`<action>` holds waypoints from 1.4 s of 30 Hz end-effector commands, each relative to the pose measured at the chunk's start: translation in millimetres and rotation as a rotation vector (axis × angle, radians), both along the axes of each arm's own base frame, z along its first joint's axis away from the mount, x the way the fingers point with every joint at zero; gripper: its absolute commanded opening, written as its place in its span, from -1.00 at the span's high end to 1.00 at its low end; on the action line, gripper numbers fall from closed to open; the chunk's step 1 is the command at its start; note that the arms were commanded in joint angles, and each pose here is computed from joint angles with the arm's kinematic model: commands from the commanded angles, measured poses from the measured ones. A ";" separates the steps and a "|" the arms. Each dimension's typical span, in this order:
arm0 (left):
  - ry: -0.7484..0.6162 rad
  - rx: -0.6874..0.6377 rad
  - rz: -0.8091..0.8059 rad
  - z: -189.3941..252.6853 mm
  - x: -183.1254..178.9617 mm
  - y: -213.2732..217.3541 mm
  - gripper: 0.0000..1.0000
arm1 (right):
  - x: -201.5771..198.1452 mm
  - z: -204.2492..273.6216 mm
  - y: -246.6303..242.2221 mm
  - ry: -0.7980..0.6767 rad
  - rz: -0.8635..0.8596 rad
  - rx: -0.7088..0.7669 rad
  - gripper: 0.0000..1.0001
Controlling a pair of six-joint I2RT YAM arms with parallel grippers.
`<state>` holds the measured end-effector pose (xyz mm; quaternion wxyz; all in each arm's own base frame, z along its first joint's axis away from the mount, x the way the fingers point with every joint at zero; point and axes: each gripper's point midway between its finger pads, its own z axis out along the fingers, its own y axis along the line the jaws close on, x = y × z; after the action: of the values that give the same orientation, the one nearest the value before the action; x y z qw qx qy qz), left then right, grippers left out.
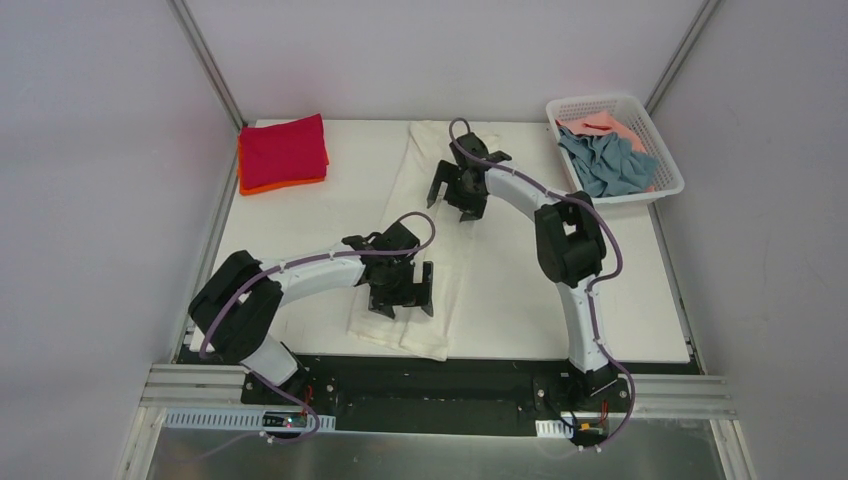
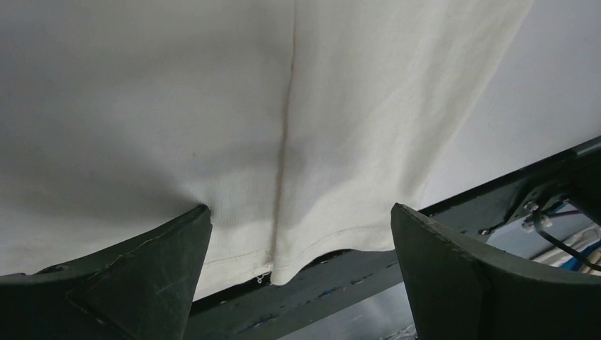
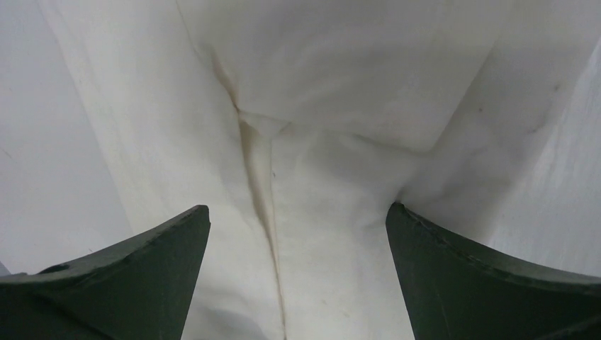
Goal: Fold and stack the t-shirts
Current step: Rotate the tshirt 90 degrees, then grab the bottom of the folded rectangular tshirt with both arms
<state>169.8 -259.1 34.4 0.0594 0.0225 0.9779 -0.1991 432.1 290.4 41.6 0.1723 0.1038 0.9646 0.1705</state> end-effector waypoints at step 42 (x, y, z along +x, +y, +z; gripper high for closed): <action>-0.080 0.155 0.197 -5.9 -27.8 64.7 -0.30 | -287.0 18.2 -100.2 0.094 -0.043 0.156 -0.90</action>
<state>144.6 -197.0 36.3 0.1224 -0.0386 0.9848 -0.1169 157.5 182.5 63.9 0.1476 0.1277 0.9564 0.2174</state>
